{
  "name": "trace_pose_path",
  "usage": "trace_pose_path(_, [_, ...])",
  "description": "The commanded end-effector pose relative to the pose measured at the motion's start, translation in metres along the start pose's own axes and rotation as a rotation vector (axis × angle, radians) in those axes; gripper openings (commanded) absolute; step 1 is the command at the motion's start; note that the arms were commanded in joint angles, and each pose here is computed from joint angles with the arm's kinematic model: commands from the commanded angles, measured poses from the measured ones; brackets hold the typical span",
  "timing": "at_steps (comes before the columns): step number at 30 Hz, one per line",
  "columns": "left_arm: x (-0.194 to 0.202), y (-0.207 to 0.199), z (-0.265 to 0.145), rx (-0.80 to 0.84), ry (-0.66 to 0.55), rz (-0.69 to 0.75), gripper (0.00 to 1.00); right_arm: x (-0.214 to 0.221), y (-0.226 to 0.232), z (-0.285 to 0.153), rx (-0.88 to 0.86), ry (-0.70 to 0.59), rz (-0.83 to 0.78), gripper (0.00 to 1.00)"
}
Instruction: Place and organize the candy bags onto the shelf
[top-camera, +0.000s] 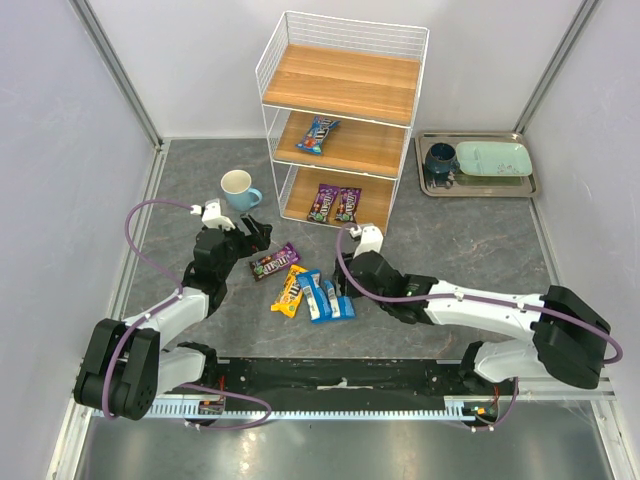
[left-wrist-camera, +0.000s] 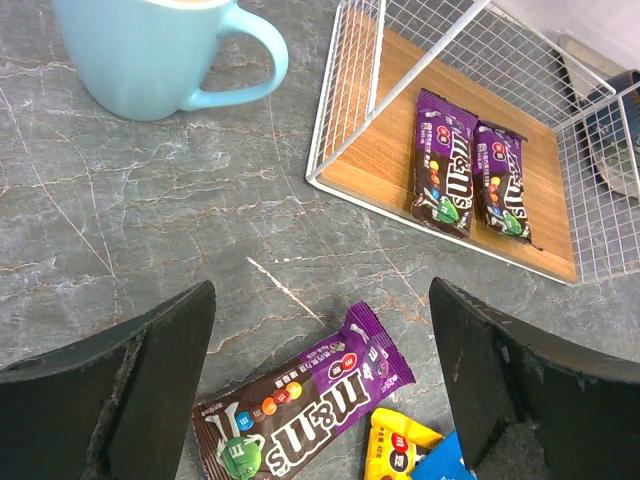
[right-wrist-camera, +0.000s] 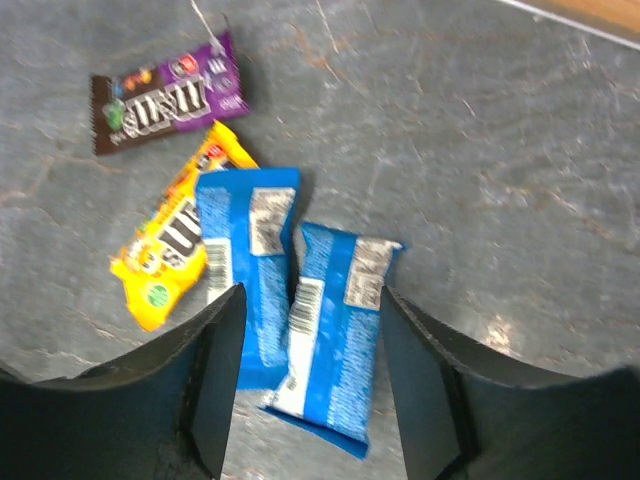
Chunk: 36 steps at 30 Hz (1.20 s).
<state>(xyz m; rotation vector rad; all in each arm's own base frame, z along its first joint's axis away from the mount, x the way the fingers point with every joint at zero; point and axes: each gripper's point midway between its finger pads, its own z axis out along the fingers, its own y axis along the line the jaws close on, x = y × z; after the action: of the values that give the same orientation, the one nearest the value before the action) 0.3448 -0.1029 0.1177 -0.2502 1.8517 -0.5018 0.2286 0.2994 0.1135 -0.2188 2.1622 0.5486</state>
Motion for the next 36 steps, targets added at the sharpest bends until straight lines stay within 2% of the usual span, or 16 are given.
trace_pose_path(1, [-0.012,-0.009,0.001,0.030,-0.039,-0.020,0.94,0.025,-0.014,-0.010,0.048,0.057,0.066,0.67])
trace_pose_path(7, [-0.011,-0.010,0.001,0.031,-0.035,-0.020,0.94,0.042,-0.010,-0.010,0.028,0.101,0.054,0.70])
trace_pose_path(10, [-0.011,-0.009,0.001,0.030,-0.036,-0.018,0.94,0.048,-0.006,-0.009,0.023,0.122,0.035,0.67])
trace_pose_path(14, [-0.012,-0.009,0.001,0.030,-0.037,-0.018,0.94,0.057,0.001,-0.012,0.011,0.142,0.022,0.55])
trace_pose_path(19, [-0.012,-0.010,0.001,0.033,-0.036,-0.020,0.94,0.068,0.012,-0.021,-0.018,0.158,-0.041,0.54])
trace_pose_path(24, [-0.011,-0.010,0.001,0.035,-0.033,-0.021,0.94,0.071,0.037,-0.041,-0.093,0.145,-0.247,0.56])
trace_pose_path(29, [-0.012,-0.011,0.001,0.035,-0.036,-0.020,0.94,0.063,0.033,-0.055,0.010,0.130,-0.472,0.65])
trace_pose_path(36, [-0.012,-0.010,0.001,0.034,-0.037,-0.018,0.94,0.062,0.014,-0.055,0.157,0.163,-0.745,0.70])
